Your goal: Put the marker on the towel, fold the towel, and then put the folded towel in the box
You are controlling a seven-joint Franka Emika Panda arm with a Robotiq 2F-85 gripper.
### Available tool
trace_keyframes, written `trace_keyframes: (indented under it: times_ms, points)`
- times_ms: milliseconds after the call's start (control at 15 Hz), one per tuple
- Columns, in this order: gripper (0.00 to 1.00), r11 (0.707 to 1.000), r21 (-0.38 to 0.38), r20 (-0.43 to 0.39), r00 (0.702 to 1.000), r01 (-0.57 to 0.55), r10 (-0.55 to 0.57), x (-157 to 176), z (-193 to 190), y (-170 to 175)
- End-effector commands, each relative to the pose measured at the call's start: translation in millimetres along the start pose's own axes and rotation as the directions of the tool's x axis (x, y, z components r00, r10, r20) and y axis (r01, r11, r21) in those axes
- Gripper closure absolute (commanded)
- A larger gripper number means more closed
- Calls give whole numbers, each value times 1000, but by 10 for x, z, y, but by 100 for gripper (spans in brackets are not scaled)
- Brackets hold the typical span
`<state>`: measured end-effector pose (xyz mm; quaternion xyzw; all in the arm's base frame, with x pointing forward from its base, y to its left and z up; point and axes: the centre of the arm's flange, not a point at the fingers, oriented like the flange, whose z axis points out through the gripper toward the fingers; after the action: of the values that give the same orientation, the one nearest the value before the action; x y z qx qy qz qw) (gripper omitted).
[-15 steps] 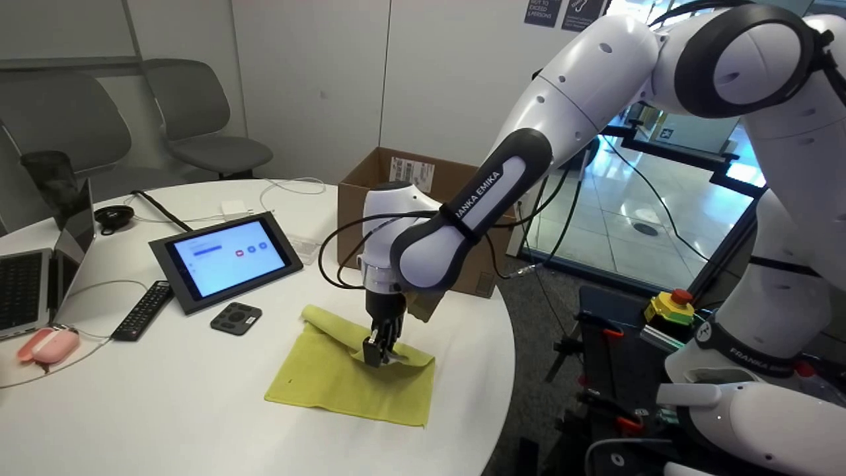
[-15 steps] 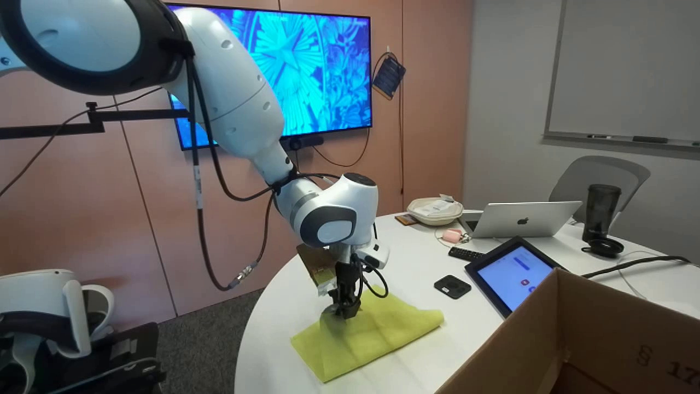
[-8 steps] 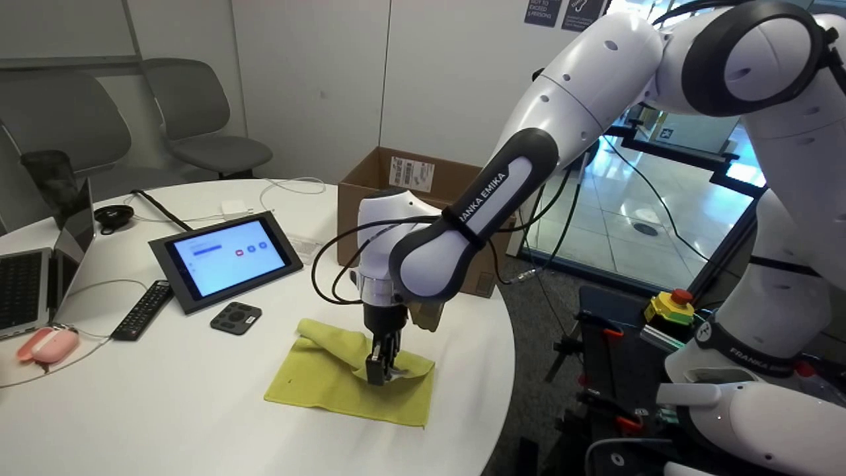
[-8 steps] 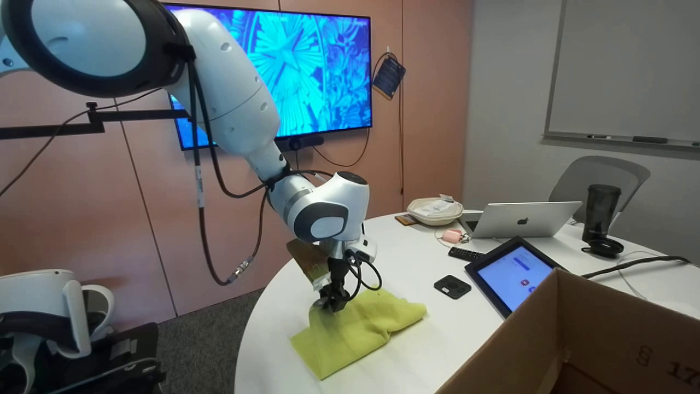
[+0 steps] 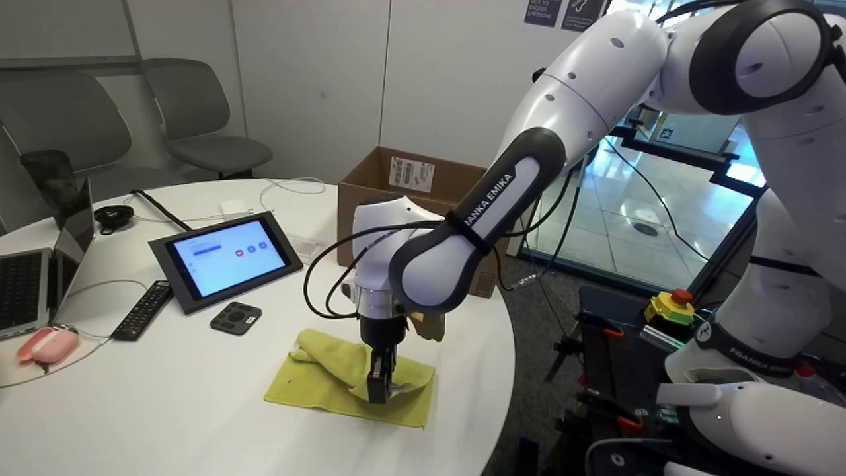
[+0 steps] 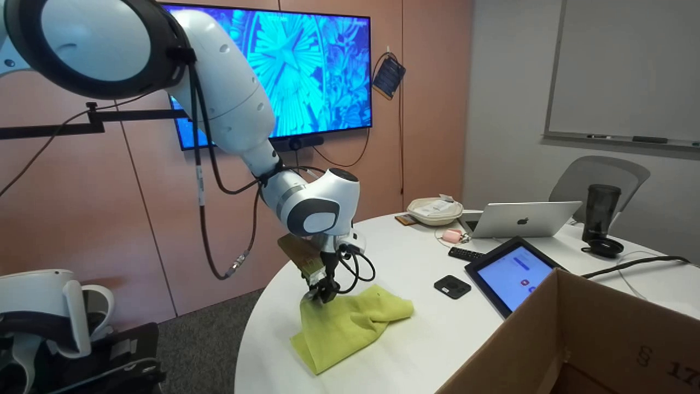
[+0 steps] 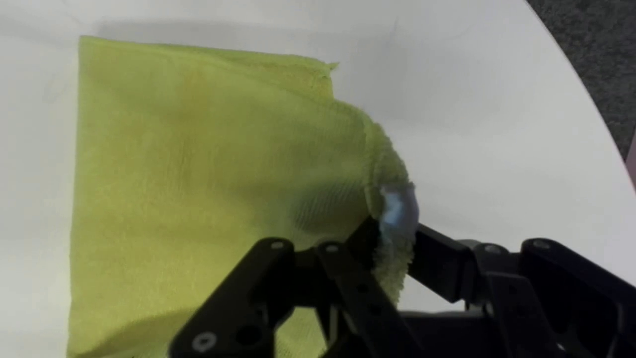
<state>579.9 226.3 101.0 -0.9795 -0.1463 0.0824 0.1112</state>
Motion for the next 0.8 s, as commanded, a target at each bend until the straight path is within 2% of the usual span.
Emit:
trace_keyframes:
  times_ms: [0,200,733]
  points:
    - [94,995,25,40,995,93,-94,-160,-82,-128]
    - [94,991,13,77,988,134,-134,-272,-16,-125]
    - [94,999,31,210,977,37,-43,-316,266,271]
